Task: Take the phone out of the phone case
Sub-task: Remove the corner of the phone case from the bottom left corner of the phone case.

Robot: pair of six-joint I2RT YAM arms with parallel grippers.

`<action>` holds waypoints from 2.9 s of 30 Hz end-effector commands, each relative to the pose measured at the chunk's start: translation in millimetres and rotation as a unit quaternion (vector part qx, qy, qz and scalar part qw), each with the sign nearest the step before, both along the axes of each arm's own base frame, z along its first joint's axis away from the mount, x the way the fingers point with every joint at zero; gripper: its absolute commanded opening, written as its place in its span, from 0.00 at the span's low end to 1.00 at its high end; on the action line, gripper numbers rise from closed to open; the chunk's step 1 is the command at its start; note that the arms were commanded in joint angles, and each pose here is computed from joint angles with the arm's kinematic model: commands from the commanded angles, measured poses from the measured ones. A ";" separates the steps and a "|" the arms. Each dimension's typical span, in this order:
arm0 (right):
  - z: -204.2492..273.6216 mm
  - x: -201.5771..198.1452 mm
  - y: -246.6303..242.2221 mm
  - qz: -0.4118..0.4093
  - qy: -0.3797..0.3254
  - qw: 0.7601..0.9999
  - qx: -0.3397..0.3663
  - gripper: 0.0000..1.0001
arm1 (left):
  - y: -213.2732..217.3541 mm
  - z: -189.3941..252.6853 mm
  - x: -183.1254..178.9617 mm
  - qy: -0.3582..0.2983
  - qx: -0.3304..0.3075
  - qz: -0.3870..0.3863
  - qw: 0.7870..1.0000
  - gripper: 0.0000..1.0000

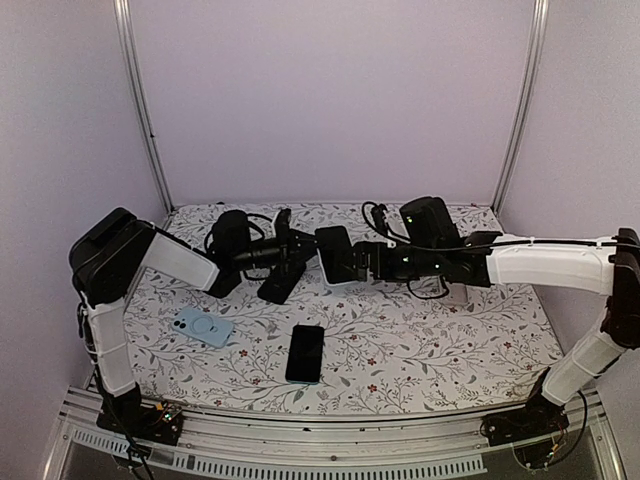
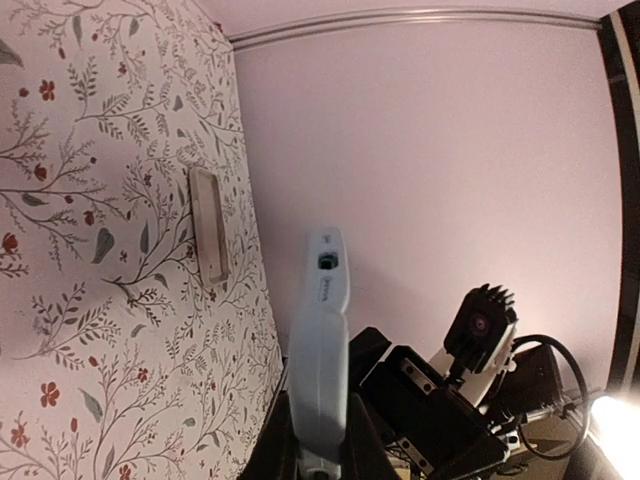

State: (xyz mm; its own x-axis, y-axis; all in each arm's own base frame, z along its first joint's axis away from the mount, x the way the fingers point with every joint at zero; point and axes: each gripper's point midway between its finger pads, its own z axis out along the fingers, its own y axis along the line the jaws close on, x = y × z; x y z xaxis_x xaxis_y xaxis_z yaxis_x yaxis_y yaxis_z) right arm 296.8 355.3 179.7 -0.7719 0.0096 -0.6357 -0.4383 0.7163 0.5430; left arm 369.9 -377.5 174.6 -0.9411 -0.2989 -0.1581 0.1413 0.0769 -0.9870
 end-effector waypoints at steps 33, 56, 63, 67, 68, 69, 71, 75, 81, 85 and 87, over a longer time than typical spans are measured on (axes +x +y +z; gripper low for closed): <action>107.6 -42.2 79.8 0.226 0.014 0.941 0.253 0.07 | 58.5 142.3 -46.4 -0.267 -0.072 0.035 0.960 0.21; 120.8 -41.4 68.5 0.248 -0.033 0.937 0.246 0.48 | 51.4 175.0 -61.7 -0.254 -0.094 -0.025 0.962 0.00; 134.3 -45.5 51.1 0.245 -0.071 0.932 0.257 0.60 | 62.7 185.9 -57.7 -0.230 -0.113 0.002 0.967 0.00; 142.5 -55.7 45.7 0.259 -0.087 0.923 0.272 0.58 | 65.2 191.5 -56.7 -0.223 -0.122 0.008 0.967 0.00; 144.9 -57.5 44.6 0.261 -0.091 0.921 0.276 0.56 | 65.6 193.5 -56.6 -0.224 -0.124 0.009 0.967 0.00; 145.6 -58.8 43.8 0.264 -0.092 0.919 0.278 0.54 | 66.2 195.0 -56.4 -0.224 -0.127 0.011 0.966 0.00; 146.5 -62.0 43.0 0.269 -0.095 0.916 0.280 0.50 | 67.2 198.2 -57.1 -0.226 -0.131 0.013 0.965 0.00; 143.3 -64.7 41.1 0.271 -0.093 0.916 0.280 0.45 | 69.5 205.6 -60.0 -0.230 -0.143 0.012 0.963 0.00; 139.4 -65.0 39.3 0.268 -0.092 0.917 0.280 0.39 | 71.4 213.4 -65.0 -0.236 -0.161 0.005 0.958 0.00; 138.1 -63.1 39.1 0.265 -0.092 0.918 0.281 0.37 | 72.1 221.5 -74.3 -0.250 -0.183 -0.014 0.951 0.00; 135.7 -60.5 38.7 0.261 -0.087 0.919 0.282 0.36 | 73.7 226.3 -80.4 -0.260 -0.196 -0.024 0.945 0.00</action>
